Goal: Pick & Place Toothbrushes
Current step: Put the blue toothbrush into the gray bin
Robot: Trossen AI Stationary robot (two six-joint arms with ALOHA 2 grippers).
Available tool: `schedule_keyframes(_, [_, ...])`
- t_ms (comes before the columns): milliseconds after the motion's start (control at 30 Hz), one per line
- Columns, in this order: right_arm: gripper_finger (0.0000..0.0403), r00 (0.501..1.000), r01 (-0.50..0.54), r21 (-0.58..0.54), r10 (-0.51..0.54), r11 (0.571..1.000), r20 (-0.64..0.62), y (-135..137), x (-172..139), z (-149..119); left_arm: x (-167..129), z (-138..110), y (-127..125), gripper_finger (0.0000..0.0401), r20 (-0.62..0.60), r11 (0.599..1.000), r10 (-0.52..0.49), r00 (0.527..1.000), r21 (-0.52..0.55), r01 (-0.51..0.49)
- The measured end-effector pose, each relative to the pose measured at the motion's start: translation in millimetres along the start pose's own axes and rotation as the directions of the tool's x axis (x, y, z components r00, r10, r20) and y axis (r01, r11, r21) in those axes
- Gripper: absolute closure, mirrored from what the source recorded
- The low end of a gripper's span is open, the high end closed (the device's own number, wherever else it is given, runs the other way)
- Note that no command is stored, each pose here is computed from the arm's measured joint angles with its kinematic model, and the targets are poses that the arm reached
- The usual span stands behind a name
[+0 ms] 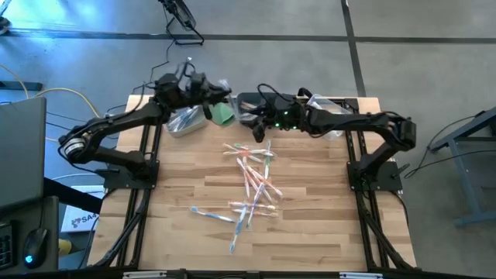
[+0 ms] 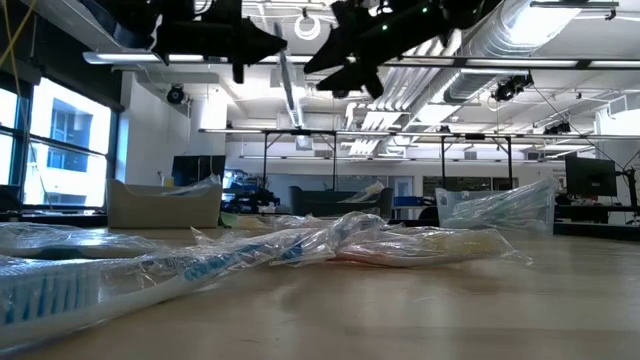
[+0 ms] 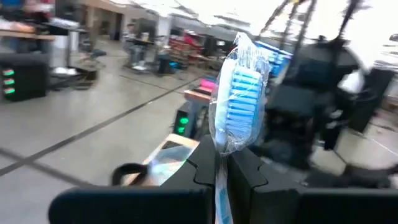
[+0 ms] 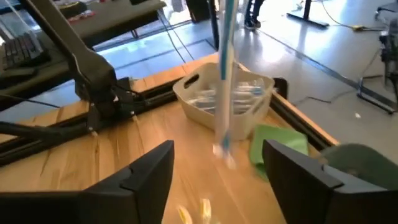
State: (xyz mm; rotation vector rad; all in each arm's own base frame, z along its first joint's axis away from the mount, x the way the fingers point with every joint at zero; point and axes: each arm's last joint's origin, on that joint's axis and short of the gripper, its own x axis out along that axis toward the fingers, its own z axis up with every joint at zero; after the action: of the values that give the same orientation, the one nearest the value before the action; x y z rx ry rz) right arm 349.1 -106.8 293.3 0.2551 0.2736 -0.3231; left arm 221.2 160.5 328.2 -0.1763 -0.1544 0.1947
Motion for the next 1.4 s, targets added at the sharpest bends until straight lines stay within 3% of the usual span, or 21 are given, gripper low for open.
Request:
schedule_keyframes(233, [0.0167, 0.994, 0.081, 0.005, -0.080, 0.997, -0.071, -8, -32, 11, -37, 19, 19, 0.0396, -0.037, 0.990, 0.139, 0.990, 0.006, -0.138])
schedule_keyframes(400, [0.0180, 0.985, 0.160, 0.005, -0.159, 0.987, -0.064, -15, -36, 13, -63, 21, 25, 0.0396, -0.130, 0.961, 0.276, 0.952, 0.017, -0.276])
schedule_keyframes(500, [0.0185, 0.984, 0.169, 0.008, -0.168, 0.986, -0.064, -18, -36, 13, -77, 18, 26, 0.0396, -0.201, 0.930, 0.367, 0.908, 0.050, -0.365])
schedule_keyframes(667, [0.0191, 0.981, 0.181, 0.011, -0.180, 0.983, -0.067, -22, -35, 13, -92, 12, 20, 0.0396, -0.300, 0.872, 0.488, 0.820, 0.198, -0.447])
schedule_keyframes(900, [0.0192, 0.978, 0.201, 0.018, -0.199, 0.979, -0.063, -29, -35, 14, -105, -8, 20, 0.0396, -0.492, 0.809, 0.587, 0.643, 0.318, -0.495])
schedule_keyframes(1100, [0.0192, 0.976, 0.208, 0.021, -0.207, 0.978, -0.061, -31, -35, 15, -113, -16, 20, 0.0396, -0.565, 0.768, 0.637, 0.524, 0.405, -0.496])
schedule_keyframes(1200, [0.0192, 0.977, 0.208, 0.021, -0.207, 0.978, -0.061, -31, -35, 15, -113, -17, 21, 0.0396, -0.566, 0.749, 0.661, 0.493, 0.455, -0.482])
schedule_keyframes(1400, [0.0192, 0.977, 0.207, 0.021, -0.206, 0.978, -0.061, -31, -35, 15, -107, -26, 30, 0.0396, -0.605, 0.761, 0.648, 0.463, 0.489, -0.427])
